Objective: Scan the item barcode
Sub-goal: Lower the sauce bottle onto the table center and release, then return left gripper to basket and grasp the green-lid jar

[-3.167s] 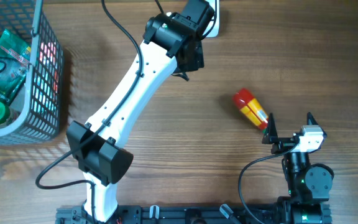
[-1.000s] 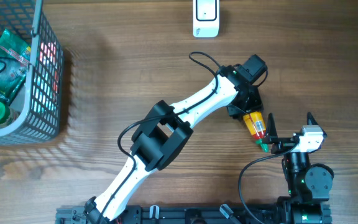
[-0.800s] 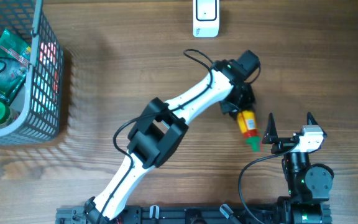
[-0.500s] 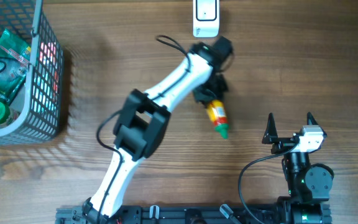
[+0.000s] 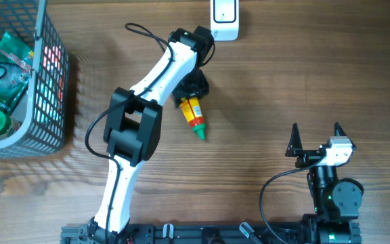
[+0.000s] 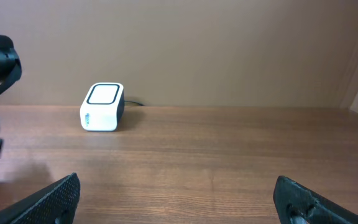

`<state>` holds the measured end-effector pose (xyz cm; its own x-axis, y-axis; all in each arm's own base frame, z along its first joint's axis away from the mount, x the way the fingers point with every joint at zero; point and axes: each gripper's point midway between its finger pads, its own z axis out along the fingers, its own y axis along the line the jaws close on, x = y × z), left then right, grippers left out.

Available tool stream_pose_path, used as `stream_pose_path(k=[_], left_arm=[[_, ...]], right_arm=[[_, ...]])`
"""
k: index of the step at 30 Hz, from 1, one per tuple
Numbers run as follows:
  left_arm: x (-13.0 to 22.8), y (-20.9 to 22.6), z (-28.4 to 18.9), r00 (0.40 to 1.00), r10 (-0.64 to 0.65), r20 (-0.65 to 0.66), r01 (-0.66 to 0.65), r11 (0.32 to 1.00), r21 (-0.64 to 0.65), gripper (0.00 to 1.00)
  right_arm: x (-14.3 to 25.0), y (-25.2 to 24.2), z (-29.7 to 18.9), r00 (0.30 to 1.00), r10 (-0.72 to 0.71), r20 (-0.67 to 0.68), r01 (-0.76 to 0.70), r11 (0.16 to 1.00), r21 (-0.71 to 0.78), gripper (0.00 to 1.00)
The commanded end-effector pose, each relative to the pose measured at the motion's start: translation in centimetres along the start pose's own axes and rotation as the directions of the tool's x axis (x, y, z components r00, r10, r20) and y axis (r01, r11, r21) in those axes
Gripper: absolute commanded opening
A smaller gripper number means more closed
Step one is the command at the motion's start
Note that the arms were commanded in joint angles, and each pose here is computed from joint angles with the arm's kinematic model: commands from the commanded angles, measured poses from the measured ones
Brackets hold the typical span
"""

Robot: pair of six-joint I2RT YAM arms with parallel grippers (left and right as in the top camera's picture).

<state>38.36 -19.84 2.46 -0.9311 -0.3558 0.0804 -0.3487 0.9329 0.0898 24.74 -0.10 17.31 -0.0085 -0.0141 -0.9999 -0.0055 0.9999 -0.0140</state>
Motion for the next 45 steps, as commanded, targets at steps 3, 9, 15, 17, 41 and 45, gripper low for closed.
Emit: stream_pose_path(k=[3, 9, 15, 17, 41, 45], left_arm=[[-0.5, 3.2, -2.4, 0.996, 0.018, 0.09, -0.007, 0.992, -0.126, 1.0], [-1.2, 5.0, -7.6, 0.976, 0.006, 0.217, 0.018, 0.994, -0.107, 1.0], [-2.7, 8.6, -18.9, 0.874, -0.1, 0.475, 0.09, 0.995, 0.044, 1.0], [-3.1, 11.0, -23.5, 0.804, -0.169, 0.57, 0.129, 0.986, 0.109, 1.0], [-5.1, 47.7, -21.0, 0.331, -0.919, 0.216, 0.869, 0.386, 0.311, 1.0], [-6.7, 48.7, -17.6, 0.36, -0.914, 0.186, 0.88, 0.399, 0.257, 1.0]], right_arm=[[-0.1, 0.4, 0.0, 1.0, -0.012, 0.007, 0.012, 1.0, -0.022, 1.0], [-0.1, 0.4, 0.0, 1.0, -0.012, 0.007, 0.012, 1.0, -0.022, 1.0], [-0.1, 0.4, 0.0, 1.0, -0.012, 0.007, 0.012, 1.0, -0.022, 1.0], [-0.1, 0.4, 0.0, 1.0, -0.012, 0.007, 0.012, 1.0, -0.022, 1.0], [-0.1, 0.4, 0.0, 1.0, -0.012, 0.007, 0.012, 1.0, -0.022, 1.0], [-0.1, 0.4, 0.0, 1.0, -0.012, 0.007, 0.012, 1.0, -0.022, 1.0]])
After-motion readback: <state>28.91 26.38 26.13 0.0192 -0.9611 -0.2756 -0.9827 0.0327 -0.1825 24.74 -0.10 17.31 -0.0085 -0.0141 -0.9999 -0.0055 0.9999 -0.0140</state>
